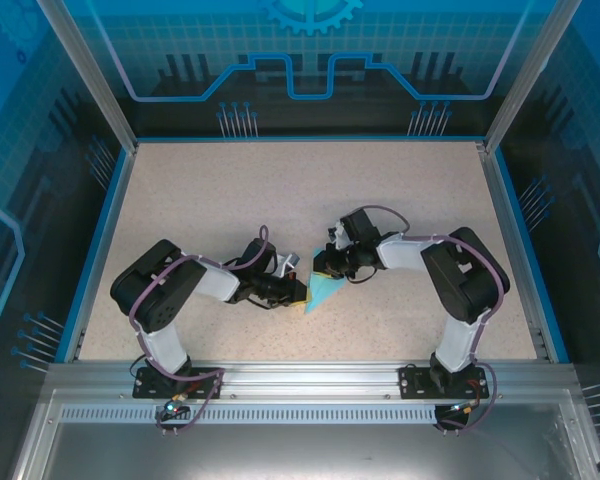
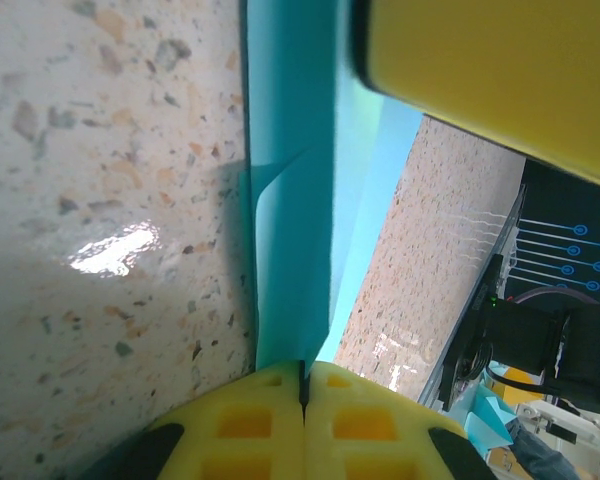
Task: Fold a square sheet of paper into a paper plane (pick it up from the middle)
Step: Fourth fold the wing at the center of the table.
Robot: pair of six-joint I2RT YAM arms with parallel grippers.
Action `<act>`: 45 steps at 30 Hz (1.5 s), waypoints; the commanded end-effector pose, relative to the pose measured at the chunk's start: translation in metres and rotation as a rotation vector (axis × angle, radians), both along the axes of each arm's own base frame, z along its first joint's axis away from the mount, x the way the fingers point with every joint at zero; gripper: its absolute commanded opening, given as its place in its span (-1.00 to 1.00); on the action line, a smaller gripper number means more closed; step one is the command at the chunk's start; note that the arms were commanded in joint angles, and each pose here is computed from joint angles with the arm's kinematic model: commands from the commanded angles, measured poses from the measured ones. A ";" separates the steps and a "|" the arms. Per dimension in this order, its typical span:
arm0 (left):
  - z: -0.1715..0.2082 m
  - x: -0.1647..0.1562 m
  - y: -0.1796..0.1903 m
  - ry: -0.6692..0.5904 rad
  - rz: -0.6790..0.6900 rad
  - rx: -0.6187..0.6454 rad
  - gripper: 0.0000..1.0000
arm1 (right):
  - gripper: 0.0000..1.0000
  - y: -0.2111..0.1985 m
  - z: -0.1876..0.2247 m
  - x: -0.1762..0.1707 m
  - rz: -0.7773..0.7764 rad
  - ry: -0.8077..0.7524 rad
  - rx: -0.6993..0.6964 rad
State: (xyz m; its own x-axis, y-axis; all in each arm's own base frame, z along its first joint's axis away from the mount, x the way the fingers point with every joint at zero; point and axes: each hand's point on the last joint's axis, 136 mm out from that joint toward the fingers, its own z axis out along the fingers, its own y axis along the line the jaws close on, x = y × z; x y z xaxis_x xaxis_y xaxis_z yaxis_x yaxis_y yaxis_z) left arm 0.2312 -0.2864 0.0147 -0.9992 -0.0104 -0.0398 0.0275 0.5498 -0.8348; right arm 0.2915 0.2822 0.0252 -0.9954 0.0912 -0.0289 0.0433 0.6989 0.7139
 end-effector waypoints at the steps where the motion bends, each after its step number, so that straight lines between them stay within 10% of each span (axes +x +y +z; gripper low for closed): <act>1: -0.035 -0.023 0.021 0.096 0.008 0.135 -1.00 | -0.70 0.006 0.000 0.003 0.024 -0.001 0.020; 27: 0.003 -0.027 0.011 0.047 -0.068 0.085 -0.66 | -0.74 -0.016 -0.050 -0.020 0.040 0.112 -0.136; 45: -0.013 -0.060 0.014 0.106 -0.207 0.189 -1.00 | -0.76 -0.026 -0.061 -0.028 0.039 0.142 -0.189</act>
